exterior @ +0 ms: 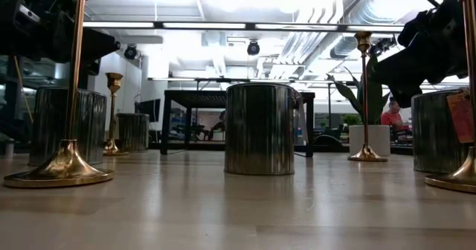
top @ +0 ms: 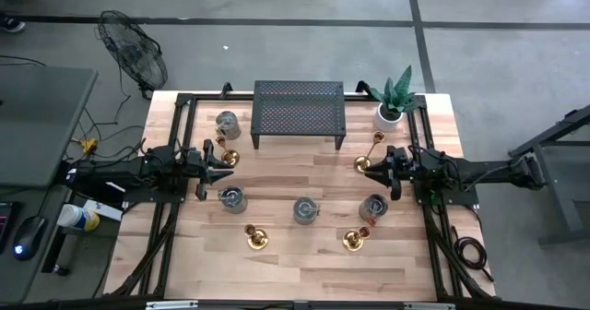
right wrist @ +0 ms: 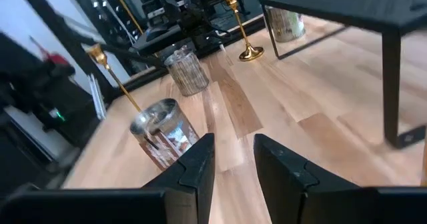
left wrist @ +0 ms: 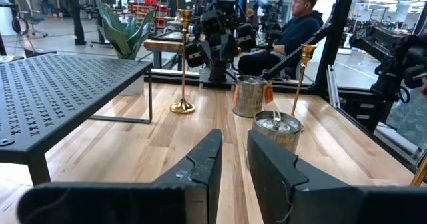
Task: Pick & Place candle stick holders
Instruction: Put the gold candle holder on the shelf
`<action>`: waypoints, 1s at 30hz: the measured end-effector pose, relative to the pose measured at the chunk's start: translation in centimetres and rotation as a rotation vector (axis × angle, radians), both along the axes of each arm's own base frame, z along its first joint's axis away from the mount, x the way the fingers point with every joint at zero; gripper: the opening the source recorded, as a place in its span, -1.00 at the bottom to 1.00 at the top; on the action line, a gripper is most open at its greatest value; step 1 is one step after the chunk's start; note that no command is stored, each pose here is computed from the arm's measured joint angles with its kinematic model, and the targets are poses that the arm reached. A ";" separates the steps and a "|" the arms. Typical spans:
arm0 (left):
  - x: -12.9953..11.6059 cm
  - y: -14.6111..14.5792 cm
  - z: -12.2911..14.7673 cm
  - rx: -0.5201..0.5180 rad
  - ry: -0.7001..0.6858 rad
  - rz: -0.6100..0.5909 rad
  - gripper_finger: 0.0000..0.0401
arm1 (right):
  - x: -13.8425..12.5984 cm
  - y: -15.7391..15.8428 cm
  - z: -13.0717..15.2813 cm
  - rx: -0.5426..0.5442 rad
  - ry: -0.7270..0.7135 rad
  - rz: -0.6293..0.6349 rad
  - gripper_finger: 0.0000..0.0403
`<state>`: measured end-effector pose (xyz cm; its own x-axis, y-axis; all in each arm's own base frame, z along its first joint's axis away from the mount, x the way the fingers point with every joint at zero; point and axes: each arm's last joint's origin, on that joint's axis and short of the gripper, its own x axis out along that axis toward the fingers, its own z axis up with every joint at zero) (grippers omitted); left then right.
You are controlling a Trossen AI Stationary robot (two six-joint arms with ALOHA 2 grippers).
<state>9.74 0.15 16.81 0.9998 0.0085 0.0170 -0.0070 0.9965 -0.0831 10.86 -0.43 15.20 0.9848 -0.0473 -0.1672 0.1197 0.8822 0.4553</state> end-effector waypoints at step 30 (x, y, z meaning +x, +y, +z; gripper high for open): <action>0.0 0.0 0.0 0.000 0.000 0.000 -0.64 | -2.1 -0.5 5.2 -0.121 0.219 -0.358 -0.51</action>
